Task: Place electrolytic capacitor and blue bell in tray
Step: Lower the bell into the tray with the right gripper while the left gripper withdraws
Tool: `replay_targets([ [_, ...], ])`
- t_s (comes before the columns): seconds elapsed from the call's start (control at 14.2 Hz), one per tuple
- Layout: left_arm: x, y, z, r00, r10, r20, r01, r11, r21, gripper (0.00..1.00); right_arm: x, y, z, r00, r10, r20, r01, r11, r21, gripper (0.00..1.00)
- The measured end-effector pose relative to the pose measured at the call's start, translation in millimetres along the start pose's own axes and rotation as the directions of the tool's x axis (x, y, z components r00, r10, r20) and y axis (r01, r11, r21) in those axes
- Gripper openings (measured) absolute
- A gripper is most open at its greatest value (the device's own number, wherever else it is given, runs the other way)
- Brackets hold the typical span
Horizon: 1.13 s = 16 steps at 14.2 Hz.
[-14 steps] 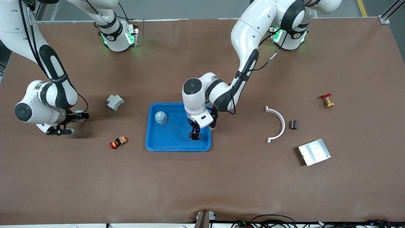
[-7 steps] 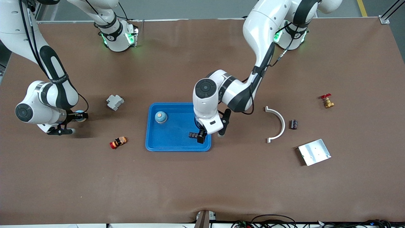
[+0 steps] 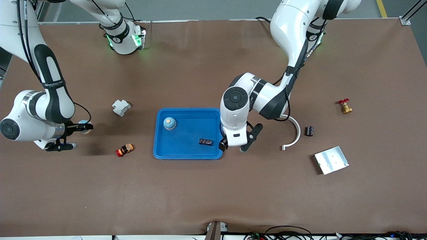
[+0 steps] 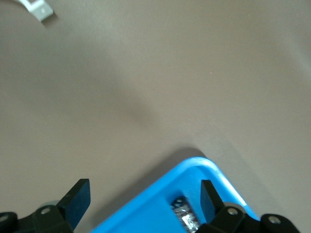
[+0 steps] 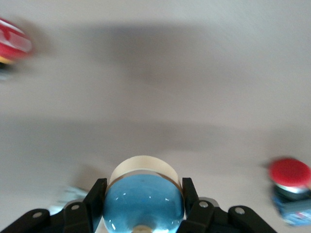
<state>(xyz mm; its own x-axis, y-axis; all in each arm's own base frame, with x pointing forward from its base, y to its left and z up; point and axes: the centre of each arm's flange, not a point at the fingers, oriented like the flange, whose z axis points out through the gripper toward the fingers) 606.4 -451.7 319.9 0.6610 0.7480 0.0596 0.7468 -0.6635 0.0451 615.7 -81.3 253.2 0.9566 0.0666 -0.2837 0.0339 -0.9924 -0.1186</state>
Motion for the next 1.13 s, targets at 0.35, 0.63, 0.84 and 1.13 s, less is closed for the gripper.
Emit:
replay_targets([
  [0.35,38.9,-21.5,-22.9,0.902,0.431,0.03,-0.432,0.902,0.026,1.0,42.7,-166.9,-38.1,0.989,0.142,-0.05,-0.138,0.988,0.074,0.67],
  [0.63,84.0,-38.4,-48.6,0.811,0.583,0.052,-0.585,0.811,0.027,1.0,67.9,-280.6,5.4,0.959,0.28,-0.037,-0.279,0.959,0.048,0.67],
  [0.84,106.6,-56.1,-50.8,0.731,0.678,0.075,-0.681,0.731,0.027,1.0,74.4,-317.1,41.3,0.949,0.314,-0.041,-0.312,0.949,0.034,0.67],
  [1.13,157.4,-96.6,-61.7,0.632,0.772,0.067,-0.774,0.633,-0.003,1.0,74.9,-332.7,55.3,0.939,0.343,-0.029,-0.341,0.939,0.044,0.67],
])
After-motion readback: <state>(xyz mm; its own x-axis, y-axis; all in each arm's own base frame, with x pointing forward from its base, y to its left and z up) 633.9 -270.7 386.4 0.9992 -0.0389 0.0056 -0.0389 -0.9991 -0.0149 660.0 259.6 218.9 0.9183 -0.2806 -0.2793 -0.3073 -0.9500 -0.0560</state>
